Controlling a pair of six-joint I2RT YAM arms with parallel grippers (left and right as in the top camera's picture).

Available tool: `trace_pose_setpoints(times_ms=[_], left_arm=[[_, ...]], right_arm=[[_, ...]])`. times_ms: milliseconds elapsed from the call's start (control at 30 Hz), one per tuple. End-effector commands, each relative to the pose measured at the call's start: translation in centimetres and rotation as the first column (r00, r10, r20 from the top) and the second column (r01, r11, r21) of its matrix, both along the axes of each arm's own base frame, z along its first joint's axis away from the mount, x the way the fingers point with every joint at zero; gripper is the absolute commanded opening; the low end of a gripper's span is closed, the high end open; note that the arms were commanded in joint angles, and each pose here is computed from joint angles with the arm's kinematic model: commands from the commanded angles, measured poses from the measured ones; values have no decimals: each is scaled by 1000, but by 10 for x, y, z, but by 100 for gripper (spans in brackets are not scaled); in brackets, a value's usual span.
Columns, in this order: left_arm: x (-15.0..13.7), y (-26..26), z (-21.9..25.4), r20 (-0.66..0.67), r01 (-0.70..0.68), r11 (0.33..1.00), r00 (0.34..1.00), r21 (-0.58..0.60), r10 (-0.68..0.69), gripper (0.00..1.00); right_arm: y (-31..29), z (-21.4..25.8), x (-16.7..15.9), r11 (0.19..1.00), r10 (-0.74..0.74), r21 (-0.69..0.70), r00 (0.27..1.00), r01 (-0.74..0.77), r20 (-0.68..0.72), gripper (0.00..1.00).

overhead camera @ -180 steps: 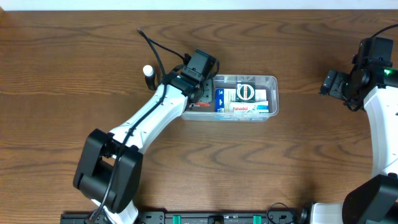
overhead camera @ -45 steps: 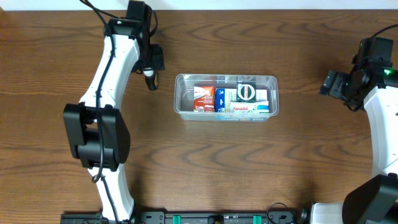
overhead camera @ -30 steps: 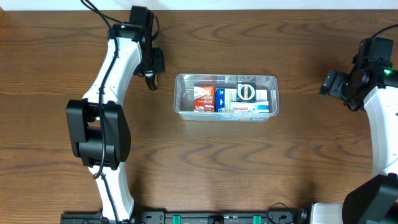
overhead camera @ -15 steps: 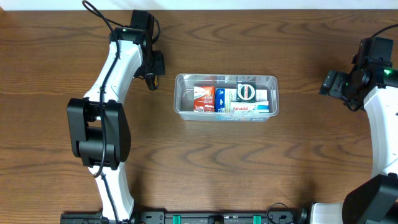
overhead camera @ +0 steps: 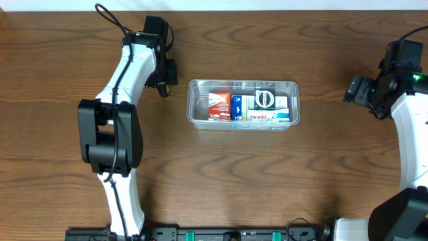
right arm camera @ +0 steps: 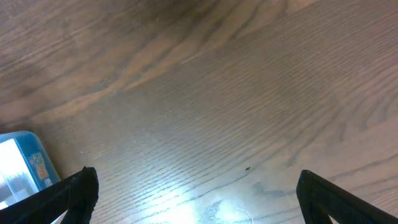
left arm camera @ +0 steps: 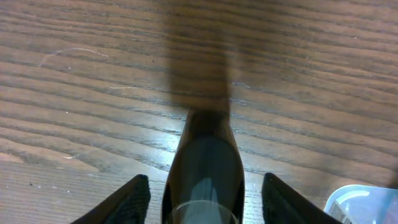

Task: Pack container
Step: 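Lower the left gripper and grasp the dark bottle by its body, then carry the bottle over the container and lower it into the left end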

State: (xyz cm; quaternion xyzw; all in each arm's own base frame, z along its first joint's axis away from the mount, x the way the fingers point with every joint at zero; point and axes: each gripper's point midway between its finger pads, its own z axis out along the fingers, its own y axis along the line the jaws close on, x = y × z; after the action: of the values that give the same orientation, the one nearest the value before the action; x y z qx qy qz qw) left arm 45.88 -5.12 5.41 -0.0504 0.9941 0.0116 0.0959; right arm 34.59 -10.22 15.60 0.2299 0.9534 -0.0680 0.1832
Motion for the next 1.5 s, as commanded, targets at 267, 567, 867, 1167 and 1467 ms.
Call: trace_pose_setpoints(times_ms=[267, 567, 867, 1167, 1467], left_arm=[[-2, 1, -2, -11, 5, 1000, 1000, 0, -5, 38], [-2, 1, -1, -9, 5, 1000, 1000, 0, -5, 34], [4, 1, 53, 93, 9, 1000, 996, -11, -8, 33], [-28, 2, 123, 150, 11, 1000, 989, -24, -7, 33], [-68, -35, 160, 155, 74, 994, 986, -78, -61, 33]], right_arm=[[-6, 3, -1, 1000, -6, -14, 1000, 6, 3, 99], [-6, 3, -1, 1000, -6, -14, 1000, 6, 3, 99], [-6, 3, -1, 1000, -6, -14, 1000, 6, 3, 99], [-5, 3, -1, 1000, -4, -14, 1000, 4, 3, 99], [-5, 3, -1, 1000, -2, -14, 1000, 2, 3, 99]])
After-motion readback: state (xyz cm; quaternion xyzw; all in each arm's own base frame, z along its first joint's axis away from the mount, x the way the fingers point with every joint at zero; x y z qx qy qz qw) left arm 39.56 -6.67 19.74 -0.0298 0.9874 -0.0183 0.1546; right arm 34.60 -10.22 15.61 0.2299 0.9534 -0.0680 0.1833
